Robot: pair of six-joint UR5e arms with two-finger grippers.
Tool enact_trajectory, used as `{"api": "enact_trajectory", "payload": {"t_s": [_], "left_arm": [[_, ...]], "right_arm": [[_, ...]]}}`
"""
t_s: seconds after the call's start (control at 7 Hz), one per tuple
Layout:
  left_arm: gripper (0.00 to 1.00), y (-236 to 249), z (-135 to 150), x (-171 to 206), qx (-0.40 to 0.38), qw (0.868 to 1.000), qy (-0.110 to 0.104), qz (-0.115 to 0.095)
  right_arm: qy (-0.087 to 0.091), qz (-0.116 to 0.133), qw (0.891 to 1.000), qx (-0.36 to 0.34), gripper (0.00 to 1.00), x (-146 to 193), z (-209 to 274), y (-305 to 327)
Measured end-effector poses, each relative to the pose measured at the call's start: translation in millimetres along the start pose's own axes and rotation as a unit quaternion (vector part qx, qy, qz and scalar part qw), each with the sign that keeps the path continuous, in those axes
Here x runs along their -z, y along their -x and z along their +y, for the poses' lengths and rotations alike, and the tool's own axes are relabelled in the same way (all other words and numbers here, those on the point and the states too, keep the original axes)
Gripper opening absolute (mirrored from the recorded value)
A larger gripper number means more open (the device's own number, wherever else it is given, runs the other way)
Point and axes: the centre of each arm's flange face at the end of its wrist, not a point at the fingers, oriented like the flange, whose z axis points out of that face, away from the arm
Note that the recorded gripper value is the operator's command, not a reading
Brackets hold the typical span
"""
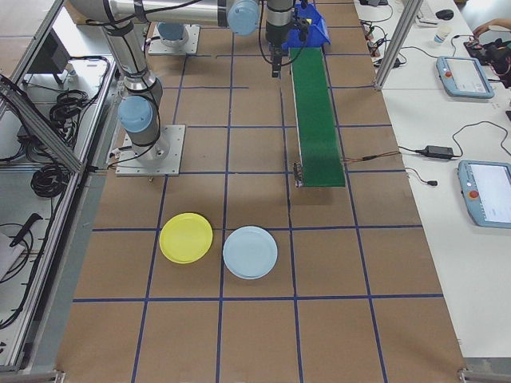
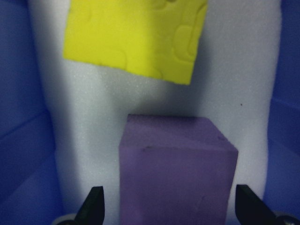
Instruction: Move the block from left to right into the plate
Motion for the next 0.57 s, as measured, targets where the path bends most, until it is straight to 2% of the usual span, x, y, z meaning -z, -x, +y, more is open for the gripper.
{"api": "enact_trajectory", "payload": {"t_s": [0.14,0.29,0.57], "left_arm": [[0.35,-0.4,1.3,0.8,0.0,1.0,-0.001,0.0],[0.35,-0.4,1.5,12.7,0.0,1.0,-0.013,-0.004],[0.35,-6.6,14.2,85.3,0.0,0.997,-0.072,-0.021]], "right_arm": [[0.0,0.0,1.0,0.0,1.0,0.0,0.0,-0.1],[0.0,0.0,1.0,0.0,1.0,-0.2,0.1,0.1],[0.001,-0.002,1.0,0.0,1.0,-1.1,0.3,0.5]]}}
